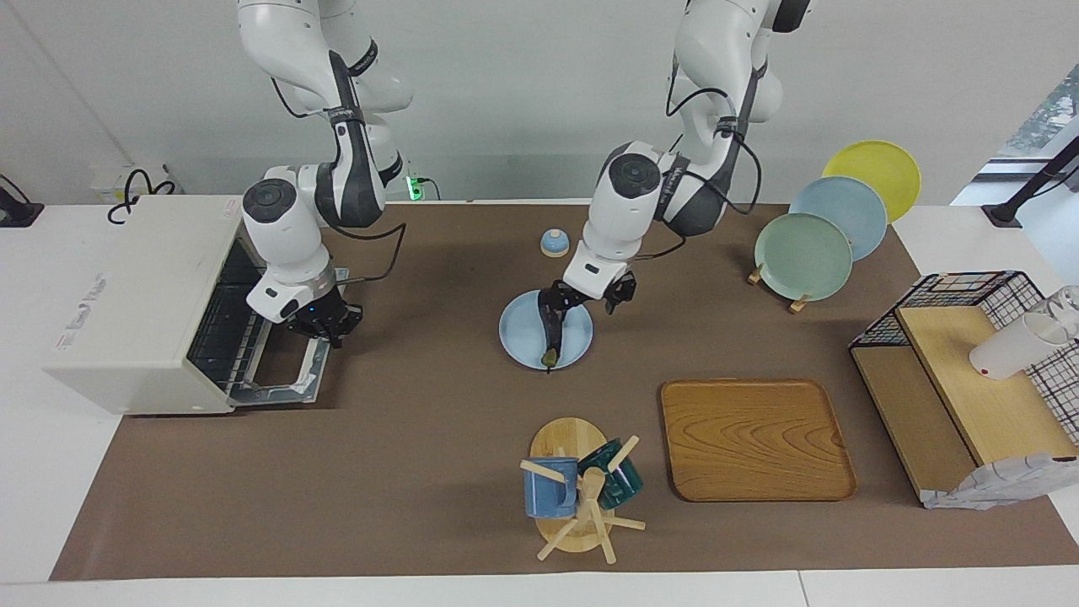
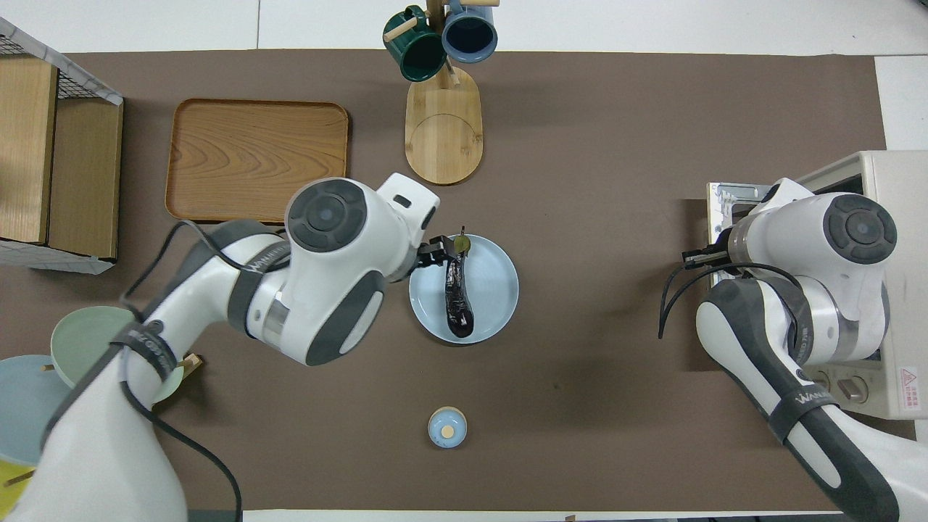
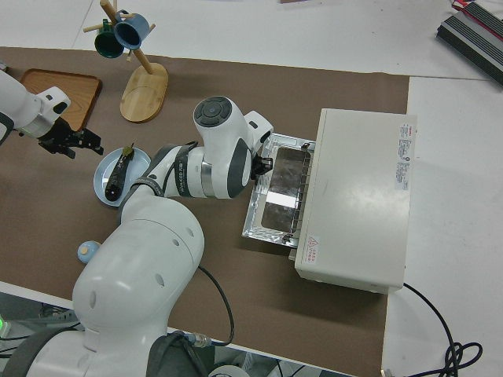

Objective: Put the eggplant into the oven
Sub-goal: 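Place the eggplant on the blue plate while the right gripper opens the oven, then retract the left gripper while the right gripper moves toward the plate, then grasp the eggplant on the blue plate with the right gripper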

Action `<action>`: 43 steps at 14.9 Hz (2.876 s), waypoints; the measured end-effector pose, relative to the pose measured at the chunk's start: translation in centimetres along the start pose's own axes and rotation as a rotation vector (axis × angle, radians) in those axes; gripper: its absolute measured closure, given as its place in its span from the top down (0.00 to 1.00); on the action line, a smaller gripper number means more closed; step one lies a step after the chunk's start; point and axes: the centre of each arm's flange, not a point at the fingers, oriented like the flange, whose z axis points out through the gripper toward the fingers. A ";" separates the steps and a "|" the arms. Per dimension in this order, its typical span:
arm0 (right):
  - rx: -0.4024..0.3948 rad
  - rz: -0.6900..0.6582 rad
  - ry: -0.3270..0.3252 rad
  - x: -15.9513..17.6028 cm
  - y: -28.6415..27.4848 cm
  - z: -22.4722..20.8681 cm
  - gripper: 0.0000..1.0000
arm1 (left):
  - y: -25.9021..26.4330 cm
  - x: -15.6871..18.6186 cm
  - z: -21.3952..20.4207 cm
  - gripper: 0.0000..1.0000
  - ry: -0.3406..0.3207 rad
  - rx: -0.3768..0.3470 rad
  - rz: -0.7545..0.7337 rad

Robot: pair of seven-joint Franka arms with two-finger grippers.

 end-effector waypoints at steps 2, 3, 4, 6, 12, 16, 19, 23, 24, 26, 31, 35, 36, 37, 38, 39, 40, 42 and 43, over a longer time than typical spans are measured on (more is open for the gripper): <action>0.001 0.025 -0.011 -0.4 -0.2 0.5 0.01 | -4.8 3.7 -4.0 1.00 -0.008 0.009 0.017; 0.002 0.034 -0.019 -0.6 -0.5 0.8 0.01 | -7.4 5.3 -5.8 1.00 -0.005 0.009 0.021; 0.003 0.043 -0.026 -0.8 -1.0 1.0 0.01 | -10.1 6.9 -7.5 1.00 0.005 0.005 0.024; 0.003 0.054 -0.031 -1.0 -2.0 1.2 0.01 | -14.8 8.9 -10.2 1.00 0.034 -0.003 0.018; 0.050 0.104 -0.073 1.3 -8.0 -2.8 0.04 | -20.2 7.4 -16.4 1.00 0.042 0.033 0.045; 0.051 0.105 -0.068 3.2 -19.4 -9.6 0.31 | -20.3 4.7 -18.1 1.00 -0.033 0.075 0.054; 0.072 0.101 -0.022 3.0 -28.8 -12.5 0.44 | -20.4 3.0 -19.7 1.00 -0.076 0.093 0.060; 0.046 0.118 -0.005 2.7 -41.7 -12.4 0.43 | -19.9 2.3 -20.7 1.00 -0.088 0.097 0.088; 0.033 0.116 0.003 2.6 -44.7 -11.2 0.42 | -19.9 2.3 -20.6 1.00 -0.091 0.097 0.096; 0.042 0.090 0.040 1.9 -49.6 -8.6 0.41 | -20.2 2.3 -20.1 1.00 -0.101 0.098 0.119; 0.038 0.034 0.060 -0.3 -51.7 -2.6 0.39 | -20.7 2.8 -20.2 1.00 -0.080 0.091 0.126; -0.014 0.001 0.094 -0.5 -50.4 -1.8 0.41 | -20.6 3.0 -21.2 1.00 -0.058 0.085 0.127; -0.016 0.001 0.101 -0.3 -50.1 -2.0 0.44 | -20.6 3.0 -21.3 1.00 -0.056 0.085 0.127; -0.018 -0.001 0.107 0.1 -49.5 -2.1 0.44 | -20.7 3.0 -21.3 1.00 -0.056 0.084 0.126; -0.015 -0.004 0.113 0.7 -48.8 -2.1 0.44 | -20.7 3.0 -21.3 1.00 -0.056 0.084 0.126; -0.009 -0.008 0.120 1.1 -48.3 -1.9 0.46 | -20.7 3.1 -21.3 1.00 -0.055 0.084 0.126; 0.003 -0.012 0.131 1.2 -47.9 -1.4 0.46 | -20.7 3.1 -21.3 1.00 -0.053 0.083 0.126; 0.026 -0.024 0.144 0.3 -47.8 0.2 0.44 | -20.7 3.2 -21.3 1.00 -0.047 0.082 0.124; 0.029 -0.032 0.142 -0.3 -47.9 1.0 0.43 | -20.9 3.3 -21.3 1.00 -0.047 0.082 0.123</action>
